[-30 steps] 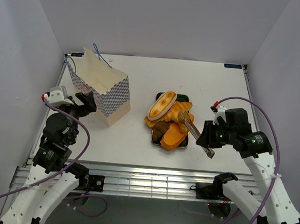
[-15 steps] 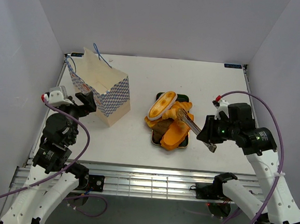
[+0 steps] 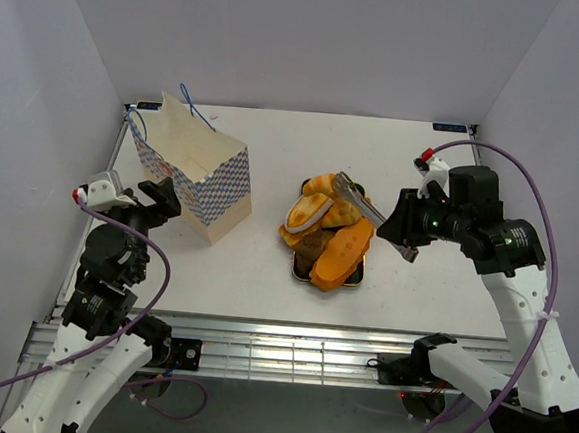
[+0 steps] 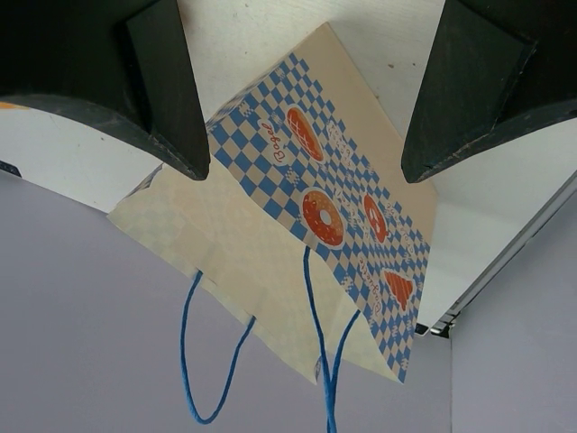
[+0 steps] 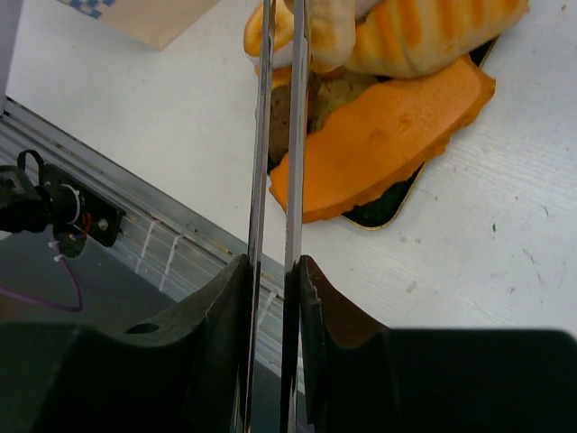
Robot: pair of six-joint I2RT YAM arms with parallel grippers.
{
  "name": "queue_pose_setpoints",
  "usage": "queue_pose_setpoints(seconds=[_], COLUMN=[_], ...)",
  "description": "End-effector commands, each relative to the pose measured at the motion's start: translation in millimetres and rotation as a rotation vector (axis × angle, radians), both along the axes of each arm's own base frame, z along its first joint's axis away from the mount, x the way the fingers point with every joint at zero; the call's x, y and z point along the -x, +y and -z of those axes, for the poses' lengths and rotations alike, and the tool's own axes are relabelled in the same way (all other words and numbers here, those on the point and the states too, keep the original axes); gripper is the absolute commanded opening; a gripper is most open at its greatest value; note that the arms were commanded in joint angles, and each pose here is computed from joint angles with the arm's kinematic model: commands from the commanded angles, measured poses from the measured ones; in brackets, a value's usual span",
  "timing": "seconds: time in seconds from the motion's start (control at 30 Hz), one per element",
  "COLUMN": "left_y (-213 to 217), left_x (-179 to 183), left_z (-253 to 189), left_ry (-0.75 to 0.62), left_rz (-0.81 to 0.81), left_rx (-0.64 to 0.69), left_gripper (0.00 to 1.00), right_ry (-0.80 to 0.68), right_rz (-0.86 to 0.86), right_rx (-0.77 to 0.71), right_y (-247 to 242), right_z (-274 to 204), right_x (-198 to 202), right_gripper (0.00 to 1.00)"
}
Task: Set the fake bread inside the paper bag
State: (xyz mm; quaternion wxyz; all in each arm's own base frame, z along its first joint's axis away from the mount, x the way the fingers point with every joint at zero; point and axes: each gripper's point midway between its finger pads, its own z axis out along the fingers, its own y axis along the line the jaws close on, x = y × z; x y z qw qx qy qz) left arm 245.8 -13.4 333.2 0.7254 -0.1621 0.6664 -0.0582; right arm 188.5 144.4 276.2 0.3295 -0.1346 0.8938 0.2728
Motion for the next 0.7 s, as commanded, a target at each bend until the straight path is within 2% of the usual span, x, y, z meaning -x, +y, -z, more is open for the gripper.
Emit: queue_pose_setpoints(seconds=[0.0,0.37,0.67], left_y=[8.1,14.3,15.9], left_x=[1.2,-1.6,-4.7], left_z=[2.0,9.9,15.6], left_ry=[-0.006,0.010,0.029], left_rz=[-0.050,-0.096,-0.115], left_rx=[0.017,0.016,0.003], left_gripper=[0.98,0.98,0.98], right_ry=[-0.185,-0.340,-0.410], right_rz=[-0.070,-0.232,-0.369], right_rx=[-0.117,-0.244,-0.282], right_y=[20.8,83.2,156.5], right_z=[-60.5,-122.0,-165.9], right_x=[-17.8,-47.9,-47.6], right_gripper=[0.08,0.08,0.08])
